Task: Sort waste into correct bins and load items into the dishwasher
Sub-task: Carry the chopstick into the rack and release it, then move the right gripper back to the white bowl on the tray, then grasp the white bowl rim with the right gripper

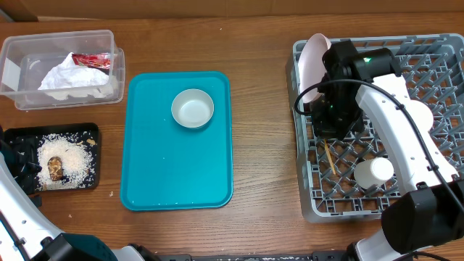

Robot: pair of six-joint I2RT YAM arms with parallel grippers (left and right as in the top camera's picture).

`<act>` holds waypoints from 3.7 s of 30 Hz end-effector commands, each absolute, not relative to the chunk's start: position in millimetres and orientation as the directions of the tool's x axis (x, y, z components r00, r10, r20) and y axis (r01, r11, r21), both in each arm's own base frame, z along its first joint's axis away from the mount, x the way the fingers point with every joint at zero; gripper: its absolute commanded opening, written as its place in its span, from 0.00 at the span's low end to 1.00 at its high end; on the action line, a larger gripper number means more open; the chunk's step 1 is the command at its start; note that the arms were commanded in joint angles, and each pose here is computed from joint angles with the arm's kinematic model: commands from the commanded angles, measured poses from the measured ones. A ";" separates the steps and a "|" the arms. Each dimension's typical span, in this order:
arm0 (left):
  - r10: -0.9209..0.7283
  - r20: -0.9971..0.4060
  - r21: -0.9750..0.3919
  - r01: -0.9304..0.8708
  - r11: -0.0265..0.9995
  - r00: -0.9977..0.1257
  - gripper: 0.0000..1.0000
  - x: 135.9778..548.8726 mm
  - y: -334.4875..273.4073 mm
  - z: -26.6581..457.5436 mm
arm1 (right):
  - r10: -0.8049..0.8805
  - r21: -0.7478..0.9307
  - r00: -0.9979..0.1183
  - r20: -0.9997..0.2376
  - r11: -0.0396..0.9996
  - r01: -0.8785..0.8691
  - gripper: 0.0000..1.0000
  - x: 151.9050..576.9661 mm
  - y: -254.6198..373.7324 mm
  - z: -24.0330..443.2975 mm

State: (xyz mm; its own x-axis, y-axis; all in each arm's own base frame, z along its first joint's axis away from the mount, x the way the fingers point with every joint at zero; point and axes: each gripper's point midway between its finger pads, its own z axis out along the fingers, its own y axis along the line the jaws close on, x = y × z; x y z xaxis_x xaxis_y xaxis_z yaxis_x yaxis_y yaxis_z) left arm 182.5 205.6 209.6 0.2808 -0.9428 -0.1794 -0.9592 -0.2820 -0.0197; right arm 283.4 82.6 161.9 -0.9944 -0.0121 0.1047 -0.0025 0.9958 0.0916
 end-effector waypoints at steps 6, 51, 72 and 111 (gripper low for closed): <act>-0.937 -0.179 -0.013 -0.953 -0.301 0.299 1.00 180.8 206.0 207.9 | -0.072 0.164 -0.992 0.101 0.985 -0.055 0.04 274.7 92.7 149.5; -0.937 -0.179 -0.014 -0.953 -0.302 0.299 1.00 180.9 205.9 207.9 | 0.037 0.630 -0.917 -0.397 0.737 -0.243 1.00 318.5 220.0 305.7; -0.937 -0.179 -0.014 -0.953 -0.301 0.299 1.00 180.9 205.9 207.9 | 0.319 0.443 -0.917 -0.239 0.876 0.190 0.83 391.3 344.3 76.4; -0.937 -0.179 -0.014 -0.953 -0.301 0.299 1.00 180.9 205.9 207.9 | -0.017 0.414 -1.000 -0.002 0.910 -0.016 0.28 289.6 343.5 133.8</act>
